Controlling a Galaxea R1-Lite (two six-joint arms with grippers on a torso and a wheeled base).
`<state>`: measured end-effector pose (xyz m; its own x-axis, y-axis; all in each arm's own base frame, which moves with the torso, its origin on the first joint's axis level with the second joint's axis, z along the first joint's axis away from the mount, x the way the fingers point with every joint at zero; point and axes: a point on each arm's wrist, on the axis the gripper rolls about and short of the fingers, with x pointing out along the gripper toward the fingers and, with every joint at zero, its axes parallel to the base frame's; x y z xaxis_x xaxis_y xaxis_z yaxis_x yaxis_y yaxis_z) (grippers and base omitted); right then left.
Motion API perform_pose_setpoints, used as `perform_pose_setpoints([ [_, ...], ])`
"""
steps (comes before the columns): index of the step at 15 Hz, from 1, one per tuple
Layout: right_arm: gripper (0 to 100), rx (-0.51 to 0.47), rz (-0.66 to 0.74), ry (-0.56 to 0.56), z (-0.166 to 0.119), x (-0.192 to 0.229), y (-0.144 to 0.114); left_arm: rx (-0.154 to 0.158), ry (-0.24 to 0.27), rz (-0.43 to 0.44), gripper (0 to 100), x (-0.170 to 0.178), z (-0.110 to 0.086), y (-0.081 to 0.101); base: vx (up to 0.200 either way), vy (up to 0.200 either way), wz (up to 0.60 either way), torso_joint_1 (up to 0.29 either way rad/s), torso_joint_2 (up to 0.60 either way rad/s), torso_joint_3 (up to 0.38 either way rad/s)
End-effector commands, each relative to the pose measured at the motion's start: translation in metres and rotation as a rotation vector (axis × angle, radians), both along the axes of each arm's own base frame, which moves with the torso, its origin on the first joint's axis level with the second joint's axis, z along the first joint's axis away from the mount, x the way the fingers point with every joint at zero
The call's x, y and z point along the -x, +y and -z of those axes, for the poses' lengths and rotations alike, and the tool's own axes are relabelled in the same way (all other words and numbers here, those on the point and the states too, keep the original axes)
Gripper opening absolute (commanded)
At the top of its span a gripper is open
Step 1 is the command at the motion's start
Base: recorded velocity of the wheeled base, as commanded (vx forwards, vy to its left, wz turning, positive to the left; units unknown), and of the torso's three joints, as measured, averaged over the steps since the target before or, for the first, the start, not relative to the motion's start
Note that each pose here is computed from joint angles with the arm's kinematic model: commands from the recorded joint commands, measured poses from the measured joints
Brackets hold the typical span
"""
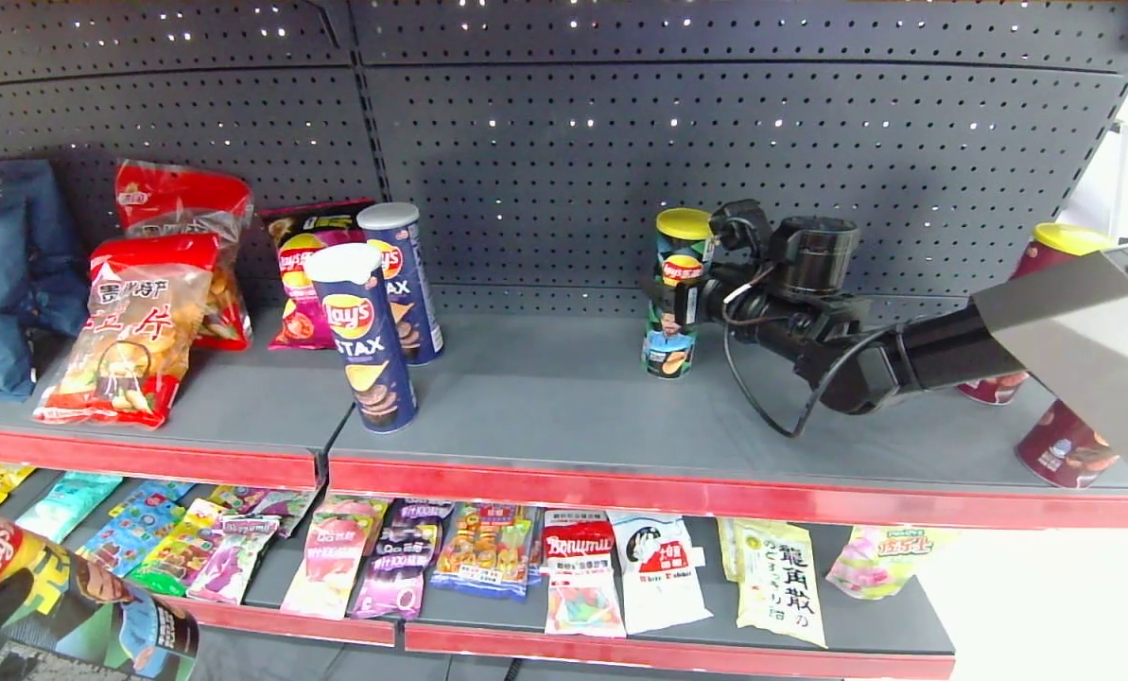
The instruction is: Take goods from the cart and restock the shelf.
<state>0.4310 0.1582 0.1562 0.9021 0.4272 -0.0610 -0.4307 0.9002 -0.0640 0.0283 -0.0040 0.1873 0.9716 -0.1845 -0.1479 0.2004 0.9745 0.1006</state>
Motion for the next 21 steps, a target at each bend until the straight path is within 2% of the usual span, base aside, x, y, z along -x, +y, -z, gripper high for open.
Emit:
perform_pose_setpoints([
  [1,0,-0.001,0.003,-0.005,-0.002,0.001,0.001,0.0,0.005,0.0,0,0.0,0.001,0.0,0.0,0.0,0.0,0.0,0.0,0.0],
  [4,0,0.002,0.012,-0.008,-0.008,0.008,0.0,0.002,0.013,0.0,0,0.001,0.005,0.0,0.0,0.0,0.0,0.0,0.0,0.0],
  [6,0,0.006,0.028,-0.008,-0.022,0.028,0.001,0.001,0.007,0.0,0,0.001,0.003,0.0,0.0,0.0,0.0,0.0,0.0,0.0],
  [11,0,0.017,0.107,0.01,-0.034,0.077,0.009,0.002,0.01,0.002,0,0.0,0.004,0.0,0.0,0.0,0.0,0.0,0.0,0.0],
  [13,0,0.005,0.148,-0.004,-0.035,0.084,0.012,0.003,0.008,0.001,0,0.0,0.003,0.0,0.0,0.0,0.0,0.0,0.0,0.0],
  [21,0,0.008,0.181,0.018,0.0,0.128,0.027,0.001,0.0,0.0,0,0.001,0.002,0.0,0.0,0.0,0.0,0.0,0.0,0.0],
])
